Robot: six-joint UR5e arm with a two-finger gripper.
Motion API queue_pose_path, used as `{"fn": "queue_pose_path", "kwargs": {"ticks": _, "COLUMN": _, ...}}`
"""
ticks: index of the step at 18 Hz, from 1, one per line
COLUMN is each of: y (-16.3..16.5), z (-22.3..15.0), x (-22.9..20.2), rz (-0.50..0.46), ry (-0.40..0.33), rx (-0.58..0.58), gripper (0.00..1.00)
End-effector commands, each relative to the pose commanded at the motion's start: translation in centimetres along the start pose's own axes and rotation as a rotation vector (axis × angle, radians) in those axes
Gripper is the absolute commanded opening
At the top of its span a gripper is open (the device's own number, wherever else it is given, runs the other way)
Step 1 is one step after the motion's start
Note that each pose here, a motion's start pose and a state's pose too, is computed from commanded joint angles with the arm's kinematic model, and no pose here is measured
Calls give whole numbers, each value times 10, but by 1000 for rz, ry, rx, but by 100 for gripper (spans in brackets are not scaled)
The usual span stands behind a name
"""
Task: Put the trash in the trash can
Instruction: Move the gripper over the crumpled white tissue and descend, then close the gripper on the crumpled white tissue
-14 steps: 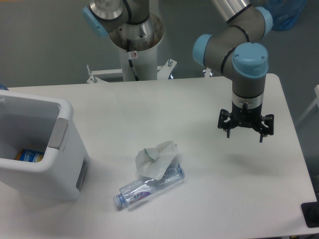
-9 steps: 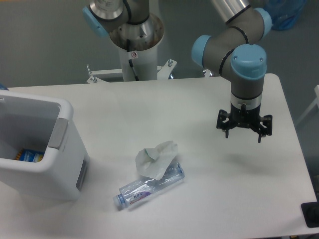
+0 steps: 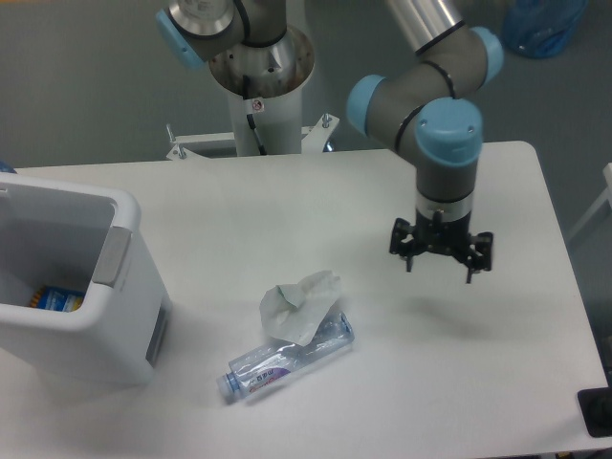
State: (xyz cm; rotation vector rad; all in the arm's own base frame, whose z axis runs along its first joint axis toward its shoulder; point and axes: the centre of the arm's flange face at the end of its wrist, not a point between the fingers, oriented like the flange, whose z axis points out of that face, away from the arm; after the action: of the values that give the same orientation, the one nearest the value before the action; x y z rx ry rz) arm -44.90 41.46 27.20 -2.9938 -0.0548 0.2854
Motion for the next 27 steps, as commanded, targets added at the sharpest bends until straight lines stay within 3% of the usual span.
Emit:
{"fn": "queue_pose_path", "kwargs": {"ticks": 9, "y": -49, "z": 10, "x": 121, "rz": 209, "ry": 93, "rx": 8, "gripper": 100}}
{"fn": "queue_pose_path", "kwargs": {"ticks": 15, "y": -58, "z": 14, "x": 155, "rz": 248, "ry": 119, "rx": -3, "gripper": 100}}
{"fn": "queue_pose_path", "kwargs": {"ticks": 19, "y": -68, "z": 27, "x": 159, "rz": 221, "ry": 130, "rx": -13, "gripper": 98}}
{"fn": "queue_pose_path", "kwargs": {"ticks": 20, "y": -70, "z": 31, "x": 161, "rz": 218, "ry": 135, "rx": -17, "gripper": 87}}
{"fn": "queue_pose_path", "kwargs": {"ticks": 22, "y": -72, "z": 30, "x": 165, "rz": 204, "ry": 135, "rx": -18, "gripper": 36}}
{"fn": "queue_pose_path", "kwargs": {"ticks": 24, "y": -73, "z": 29, "x": 166, "rz": 205, "ry": 136, "rx": -15, "gripper": 1}}
{"fn": "queue_pose_path", "kwargs": {"ticks": 27, "y": -73, "z": 26, "x": 166, "rz": 207, "ry": 134, "rx": -12, "gripper": 0}}
